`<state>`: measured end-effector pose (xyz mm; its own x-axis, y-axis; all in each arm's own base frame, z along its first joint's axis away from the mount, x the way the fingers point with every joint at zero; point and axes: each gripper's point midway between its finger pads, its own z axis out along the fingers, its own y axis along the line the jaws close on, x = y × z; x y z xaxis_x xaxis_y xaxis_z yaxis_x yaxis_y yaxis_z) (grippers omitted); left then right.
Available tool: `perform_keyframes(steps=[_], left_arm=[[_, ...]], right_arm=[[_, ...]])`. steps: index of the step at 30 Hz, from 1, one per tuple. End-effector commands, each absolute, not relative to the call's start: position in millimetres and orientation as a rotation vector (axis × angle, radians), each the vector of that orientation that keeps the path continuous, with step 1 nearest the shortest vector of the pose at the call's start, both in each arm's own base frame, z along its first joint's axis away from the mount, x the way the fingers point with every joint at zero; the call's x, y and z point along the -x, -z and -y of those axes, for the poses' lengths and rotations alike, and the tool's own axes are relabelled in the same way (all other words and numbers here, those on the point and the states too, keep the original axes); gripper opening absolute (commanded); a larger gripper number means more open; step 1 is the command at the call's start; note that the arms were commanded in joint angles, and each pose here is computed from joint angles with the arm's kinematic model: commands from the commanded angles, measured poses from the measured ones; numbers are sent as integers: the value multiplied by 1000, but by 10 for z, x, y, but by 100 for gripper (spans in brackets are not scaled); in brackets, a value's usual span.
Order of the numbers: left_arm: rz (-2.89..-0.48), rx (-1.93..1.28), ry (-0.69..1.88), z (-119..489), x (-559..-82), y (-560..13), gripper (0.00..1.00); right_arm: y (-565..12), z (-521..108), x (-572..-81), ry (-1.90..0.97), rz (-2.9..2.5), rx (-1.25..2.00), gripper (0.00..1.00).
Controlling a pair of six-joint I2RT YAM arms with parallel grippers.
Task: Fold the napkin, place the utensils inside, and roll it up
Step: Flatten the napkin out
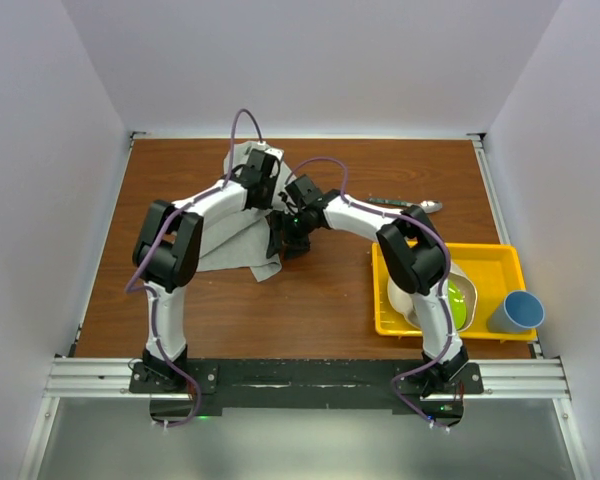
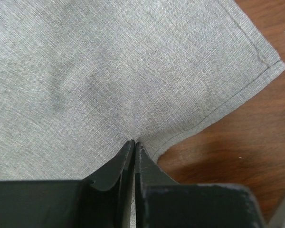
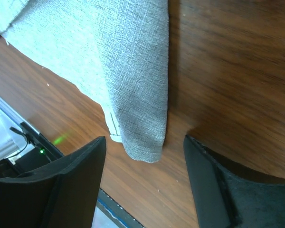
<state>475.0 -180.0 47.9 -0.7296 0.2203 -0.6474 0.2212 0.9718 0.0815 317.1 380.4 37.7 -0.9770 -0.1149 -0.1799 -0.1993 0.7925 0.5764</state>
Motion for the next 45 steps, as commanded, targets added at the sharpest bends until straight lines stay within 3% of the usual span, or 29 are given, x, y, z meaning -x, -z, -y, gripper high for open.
perform_keyframes(steps=[1, 2, 3, 5, 10, 15, 20, 24, 26, 27, 28, 30, 31, 32, 35, 37, 41, 45], left_arm=[[-2325, -218, 42, 1816, -4950, -929, 6], [-2311, -192, 49, 1803, -4981, -1021, 3], [-2308, -162, 54, 1757, -4979, -1111, 1], [-2305, -26, 84, 1565, -5042, -1253, 0], [-2257, 314, 82, 821, -4970, -1685, 0], [-2201, 509, -19, 138, -4608, -1961, 0], [-2233, 675, -224, -693, -4147, -1781, 0], [-2332, 730, -397, -1016, -3836, -1499, 0], [-2352, 742, -419, -1025, -3755, -1479, 13], [-2344, 747, -424, -1029, -3741, -1505, 21], [-2332, 751, -441, -1043, -3733, -1554, 37], [-2311, 796, -549, -1132, -3590, -1671, 45], [-2295, 796, -572, -1113, -3583, -1756, 56], [-2292, 791, -587, -1088, -3528, -1813, 57], [-2312, 713, -462, -766, -3510, -1815, 56], [-2397, 617, -282, -333, -3471, -1614, 49], [-2430, 509, 106, 392, -3365, -1424, 40], [-2412, 511, 360, 739, -3202, -1302, 43]], right_arm=[[-265, -3872, -3179, -960, -2845, 214, 47], [-250, -3866, -3168, -963, -2858, 186, 37], [-224, -3858, -3149, -958, -2868, 179, 15], [-205, -3816, -3115, -948, -2879, 168, 0], [-211, -3546, -3029, -830, -2897, 198, 0], [-574, -3113, -2921, -698, -2838, 260, 0], [-813, -2703, -2779, -544, -2794, 400, 0], [-1115, -3154, -2411, -654, -2697, 724, 0], [-1244, -3552, -2074, -702, -2652, 958, 11], [-1293, -3627, -1985, -734, -2650, 1008, 27], [-1314, -3637, -1926, -752, -2663, 1032, 38], [-1375, -3534, -1955, -753, -2658, 981, 57], [-1287, -3412, -1950, -716, -2667, 971, 68], [-1358, -3326, -1998, -711, -2644, 939, 72], [-1205, -3091, -2078, -640, -2707, 833, 76], [-1090, -2977, -2091, -614, -2768, 774, 76], [-915, -2818, -2272, -601, -2821, 540, 70], [-758, -2887, -2288, -807, -2864, 365, 68]])
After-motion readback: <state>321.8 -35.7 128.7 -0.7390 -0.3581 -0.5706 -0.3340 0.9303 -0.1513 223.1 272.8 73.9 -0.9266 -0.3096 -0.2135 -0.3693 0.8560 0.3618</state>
